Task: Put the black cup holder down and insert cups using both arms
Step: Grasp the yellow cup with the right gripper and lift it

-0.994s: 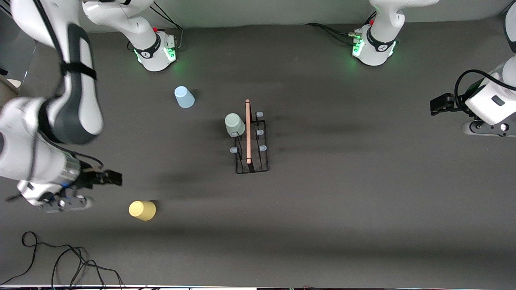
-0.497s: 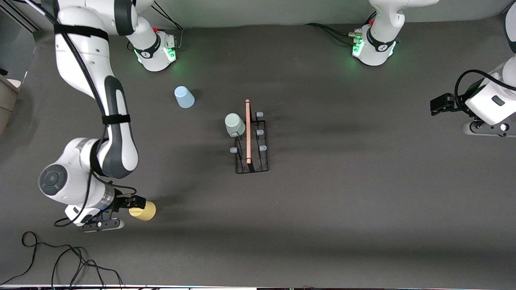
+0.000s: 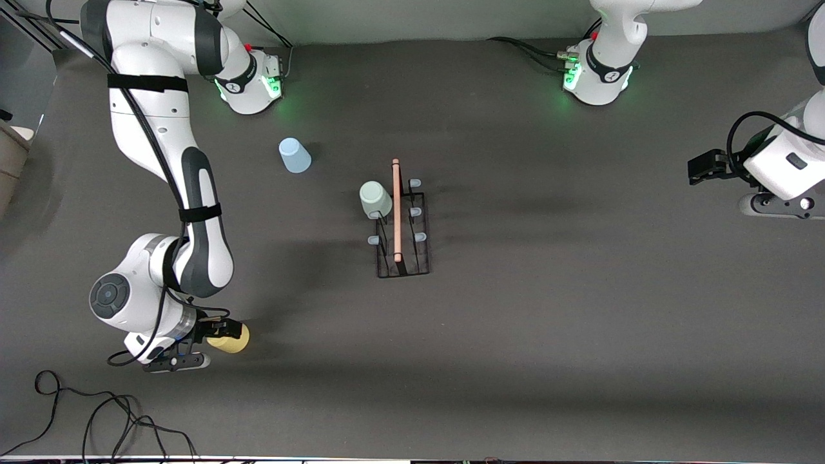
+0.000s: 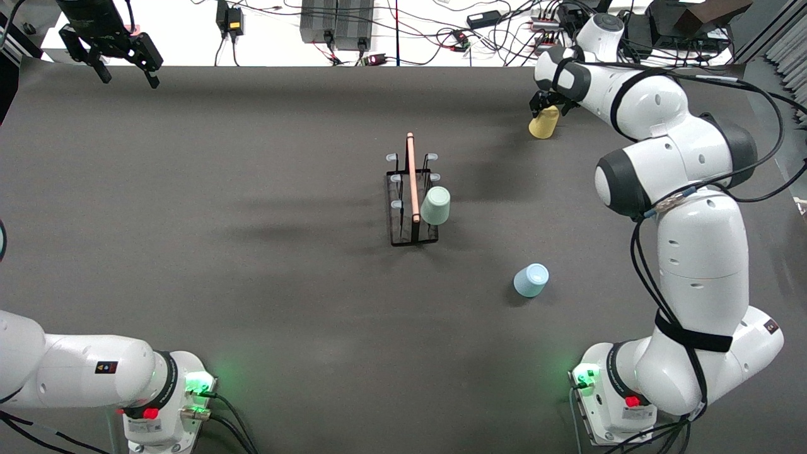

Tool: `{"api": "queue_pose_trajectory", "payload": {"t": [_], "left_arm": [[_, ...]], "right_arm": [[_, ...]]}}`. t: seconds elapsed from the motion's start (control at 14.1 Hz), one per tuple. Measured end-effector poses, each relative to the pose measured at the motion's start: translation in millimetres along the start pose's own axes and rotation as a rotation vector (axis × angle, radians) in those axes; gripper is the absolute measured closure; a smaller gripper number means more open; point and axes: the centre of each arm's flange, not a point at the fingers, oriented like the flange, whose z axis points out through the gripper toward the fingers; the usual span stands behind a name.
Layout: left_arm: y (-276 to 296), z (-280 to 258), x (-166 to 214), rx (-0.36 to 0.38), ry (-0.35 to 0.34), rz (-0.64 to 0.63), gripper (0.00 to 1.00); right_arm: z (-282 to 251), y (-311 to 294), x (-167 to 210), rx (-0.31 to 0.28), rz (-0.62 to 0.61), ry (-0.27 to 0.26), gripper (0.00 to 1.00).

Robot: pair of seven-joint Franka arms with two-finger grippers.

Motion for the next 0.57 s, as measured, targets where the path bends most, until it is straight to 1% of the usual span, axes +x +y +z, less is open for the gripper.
{"api": "queue_pose_trajectory", "payload": {"t": [0.07, 0.14, 0.28, 0.43, 0.57], "left_arm": [[0, 0, 0, 0.000, 0.000, 0.000, 0.00], [0, 0, 0, 0.000, 0.000, 0.000, 0.00], [0, 0, 0, 0.000, 0.000, 0.000, 0.00], [0, 0, 0, 0.000, 0.000, 0.000, 0.00], [0, 0, 0, 0.000, 0.000, 0.000, 0.00]], "right_arm": [[1, 0, -1, 0.001, -0.001, -0.002, 0.04], [1, 0, -1, 0.001, -0.001, -0.004, 0.13], [-1, -1, -1, 0.007, -0.001, -0.011, 0.33], [-18, -2, 1, 0.020, -0.011, -0.025, 0.33], [-62, -5, 5, 0.009, -0.056, -0.041, 0.33]]}}
